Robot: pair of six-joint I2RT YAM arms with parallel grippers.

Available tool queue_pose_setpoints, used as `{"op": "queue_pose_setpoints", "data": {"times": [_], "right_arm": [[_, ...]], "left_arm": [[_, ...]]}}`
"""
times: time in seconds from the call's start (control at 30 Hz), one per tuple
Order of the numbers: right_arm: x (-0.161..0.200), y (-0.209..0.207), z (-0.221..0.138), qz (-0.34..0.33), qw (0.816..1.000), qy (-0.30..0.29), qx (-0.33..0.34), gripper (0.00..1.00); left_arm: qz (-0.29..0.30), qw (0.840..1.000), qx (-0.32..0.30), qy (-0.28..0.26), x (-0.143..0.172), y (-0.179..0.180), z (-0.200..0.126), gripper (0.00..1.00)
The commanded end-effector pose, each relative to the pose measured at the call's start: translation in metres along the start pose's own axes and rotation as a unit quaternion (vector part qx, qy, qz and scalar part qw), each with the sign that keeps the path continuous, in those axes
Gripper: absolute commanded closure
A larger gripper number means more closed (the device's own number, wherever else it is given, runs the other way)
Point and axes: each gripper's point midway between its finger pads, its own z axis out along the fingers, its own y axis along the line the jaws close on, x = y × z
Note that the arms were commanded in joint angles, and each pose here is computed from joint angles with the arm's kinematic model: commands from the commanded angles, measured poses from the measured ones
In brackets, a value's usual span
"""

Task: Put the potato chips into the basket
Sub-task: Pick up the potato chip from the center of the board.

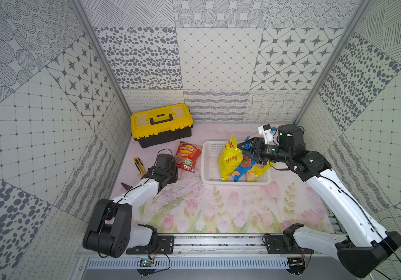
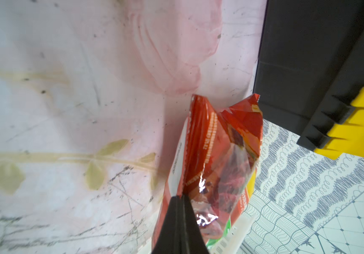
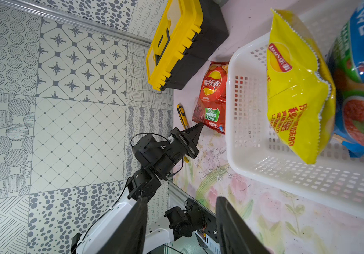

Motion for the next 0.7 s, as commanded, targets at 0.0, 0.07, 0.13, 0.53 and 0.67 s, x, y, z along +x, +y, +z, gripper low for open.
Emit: {"op": "queue_pose_setpoints", "data": {"times": [0.0, 0.07, 0.13, 0.53, 0.67], "right_arm": [[-0.007, 0.018, 0.0, -0.026, 0.999, -0.005, -0.031, 0.46], [-0.007, 0.021, 0.0, -0.03, 0.999, -0.003, -0.034, 0.46], [-0.007, 0.022, 0.002, -0.031, 0.999, -0.001, -0.034, 0.46], [0.0, 0.032, 0.015, -0.036, 0.998, 0.021, -0.053, 0.46], [0.004, 0.033, 0.017, -0.036, 0.998, 0.027, -0.054, 0.46]], "left_arm": [[0.037, 0.998, -0.049, -0.002, -0.004, 0.023, -0.037, 1.0], [0.068, 0.996, -0.059, -0.001, -0.003, 0.019, -0.056, 1.0], [0.105, 0.992, -0.065, 0.002, -0.002, 0.013, -0.077, 1.0], [0.263, 0.961, -0.081, 0.039, 0.012, -0.036, -0.158, 1.0], [0.298, 0.949, -0.073, 0.067, 0.024, -0.052, -0.169, 1.0]]}}
